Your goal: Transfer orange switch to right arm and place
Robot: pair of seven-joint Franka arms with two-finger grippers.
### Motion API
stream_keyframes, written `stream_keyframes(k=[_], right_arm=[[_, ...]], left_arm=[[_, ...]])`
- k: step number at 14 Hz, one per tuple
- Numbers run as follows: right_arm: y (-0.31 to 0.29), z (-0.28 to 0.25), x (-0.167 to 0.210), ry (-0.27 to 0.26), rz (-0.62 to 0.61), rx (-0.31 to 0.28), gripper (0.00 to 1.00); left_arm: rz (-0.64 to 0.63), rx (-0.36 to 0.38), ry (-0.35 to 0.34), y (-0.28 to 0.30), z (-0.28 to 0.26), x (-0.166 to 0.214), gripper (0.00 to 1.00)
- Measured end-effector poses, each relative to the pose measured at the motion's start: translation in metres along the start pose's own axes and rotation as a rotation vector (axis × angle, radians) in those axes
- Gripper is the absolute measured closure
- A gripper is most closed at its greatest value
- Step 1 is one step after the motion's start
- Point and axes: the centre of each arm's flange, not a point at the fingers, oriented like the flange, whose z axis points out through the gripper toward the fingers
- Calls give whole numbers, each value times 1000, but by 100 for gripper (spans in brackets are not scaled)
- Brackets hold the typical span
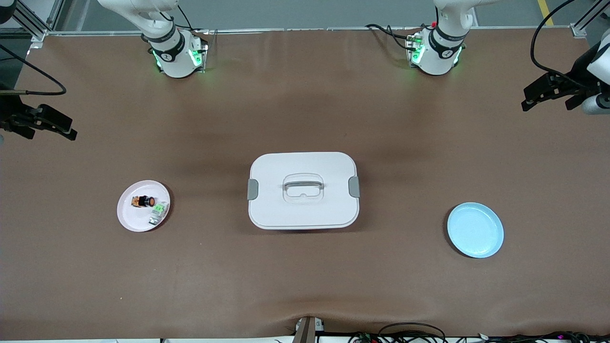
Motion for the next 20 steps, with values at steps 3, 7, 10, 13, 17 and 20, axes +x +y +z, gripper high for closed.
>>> stream_keyframes(k=[3,7,10,13,17,20], right_arm=[[4,1,0,-2,9,-2,0],[8,3,-4,-8,15,-2,0],[8,2,-6,-7,13,-1,0],[12,2,-6,-6,21,-1,0],[20,2,-6,-7,36,0,0],[16,3,-6,-7,28,1,0]], left_arm=[[0,0,2,0,-1,0,0],[3,0,8,1,-4,0,0],[4,0,13,1,-6,0,0],[12,0,13,5,-6,0,0],[17,1,0,8,-5,-2,0],[4,1,-2,8,-4,-2,0]])
